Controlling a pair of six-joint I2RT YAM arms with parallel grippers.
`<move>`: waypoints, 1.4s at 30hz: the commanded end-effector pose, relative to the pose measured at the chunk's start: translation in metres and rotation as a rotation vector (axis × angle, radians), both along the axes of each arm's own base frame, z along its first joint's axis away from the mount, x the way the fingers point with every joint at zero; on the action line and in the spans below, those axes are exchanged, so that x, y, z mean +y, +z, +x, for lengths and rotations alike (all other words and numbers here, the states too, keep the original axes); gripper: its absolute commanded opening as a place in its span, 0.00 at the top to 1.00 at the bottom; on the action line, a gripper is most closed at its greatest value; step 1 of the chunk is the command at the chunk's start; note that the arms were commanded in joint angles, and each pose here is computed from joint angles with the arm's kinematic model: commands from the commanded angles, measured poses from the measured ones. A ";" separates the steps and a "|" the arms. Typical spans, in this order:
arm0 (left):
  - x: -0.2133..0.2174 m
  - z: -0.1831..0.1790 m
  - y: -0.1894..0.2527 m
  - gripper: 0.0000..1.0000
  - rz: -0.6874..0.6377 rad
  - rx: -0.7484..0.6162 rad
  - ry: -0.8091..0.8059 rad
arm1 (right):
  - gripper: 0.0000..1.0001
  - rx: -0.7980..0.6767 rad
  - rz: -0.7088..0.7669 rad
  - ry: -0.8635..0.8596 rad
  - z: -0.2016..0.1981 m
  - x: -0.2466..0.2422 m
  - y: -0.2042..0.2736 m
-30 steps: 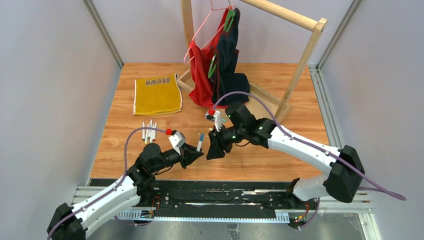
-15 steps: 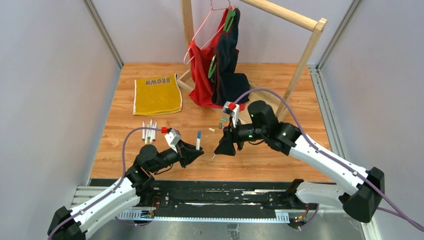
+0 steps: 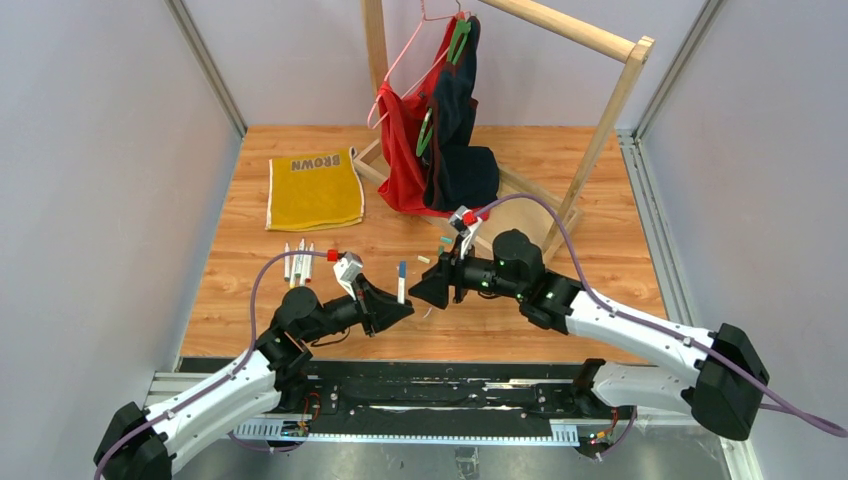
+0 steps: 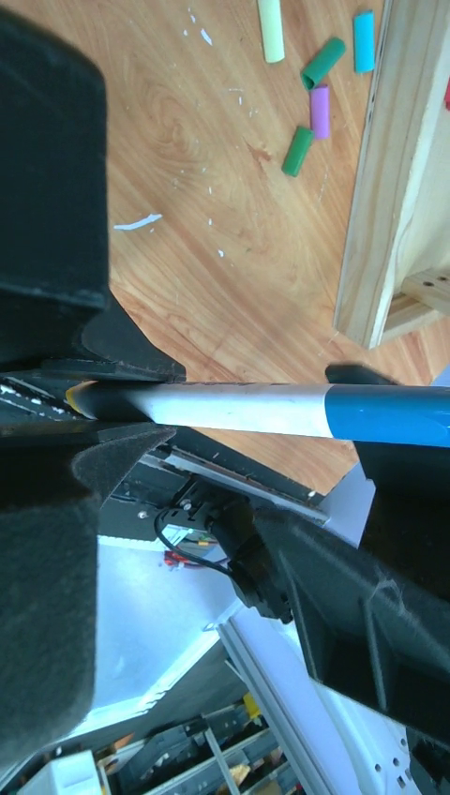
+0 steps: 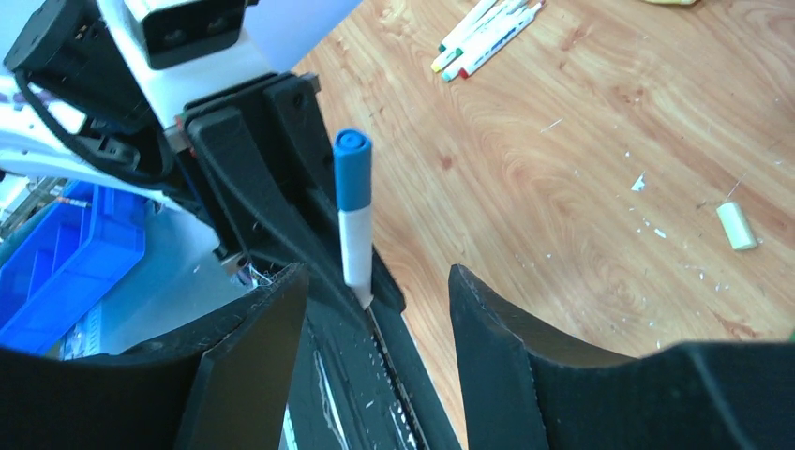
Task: Insert the pens into the pen caps
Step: Place the pen at the center of the board.
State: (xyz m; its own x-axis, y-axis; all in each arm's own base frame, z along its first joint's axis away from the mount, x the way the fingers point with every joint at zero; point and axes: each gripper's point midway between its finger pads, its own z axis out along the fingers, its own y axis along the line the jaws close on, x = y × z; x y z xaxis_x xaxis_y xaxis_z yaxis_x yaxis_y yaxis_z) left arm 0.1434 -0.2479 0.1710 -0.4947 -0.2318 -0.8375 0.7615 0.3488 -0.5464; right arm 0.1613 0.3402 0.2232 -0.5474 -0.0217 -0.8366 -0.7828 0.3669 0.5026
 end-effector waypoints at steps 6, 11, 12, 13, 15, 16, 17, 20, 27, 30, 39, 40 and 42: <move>-0.004 -0.001 0.014 1.00 -0.038 -0.018 -0.022 | 0.43 -0.048 0.081 -0.006 0.015 0.033 0.023; -0.005 0.000 0.014 0.99 -0.034 -0.011 -0.026 | 0.57 -0.037 0.083 0.038 0.010 0.047 0.022; -0.005 0.000 0.014 0.99 -0.033 -0.009 -0.024 | 0.69 -0.032 0.081 0.047 0.008 0.048 0.021; -0.006 0.001 0.014 0.97 -0.031 -0.008 -0.023 | 0.78 -0.025 0.076 0.049 0.008 0.049 0.020; -0.006 0.003 0.014 0.90 -0.028 -0.001 -0.016 | 0.91 -0.014 0.057 0.034 0.009 0.047 0.015; -0.006 0.005 0.015 0.82 -0.028 0.002 -0.009 | 0.95 -0.010 0.038 0.014 0.012 0.044 0.012; -0.007 0.007 0.015 0.76 -0.028 0.007 0.000 | 0.99 -0.004 0.004 -0.012 0.015 0.040 0.007; -0.006 0.014 0.014 0.60 -0.016 0.022 0.035 | 0.99 -0.011 -0.135 -0.101 0.026 0.019 -0.011; 0.015 0.049 -0.010 0.20 0.100 0.111 0.258 | 0.99 0.161 -0.515 -0.365 0.054 -0.089 -0.083; 0.024 0.063 -0.023 0.15 0.160 0.172 0.325 | 1.00 0.279 -0.645 -0.437 0.055 -0.135 -0.118; 0.052 0.091 -0.035 0.02 0.295 0.209 0.500 | 1.00 0.409 -0.773 -0.480 0.067 -0.177 -0.159; 0.055 0.093 -0.037 0.02 0.312 0.213 0.512 | 0.99 0.427 -0.785 -0.468 0.068 -0.177 -0.163; 0.062 0.095 -0.039 0.02 0.336 0.218 0.539 | 0.99 0.458 -0.802 -0.455 0.069 -0.178 -0.171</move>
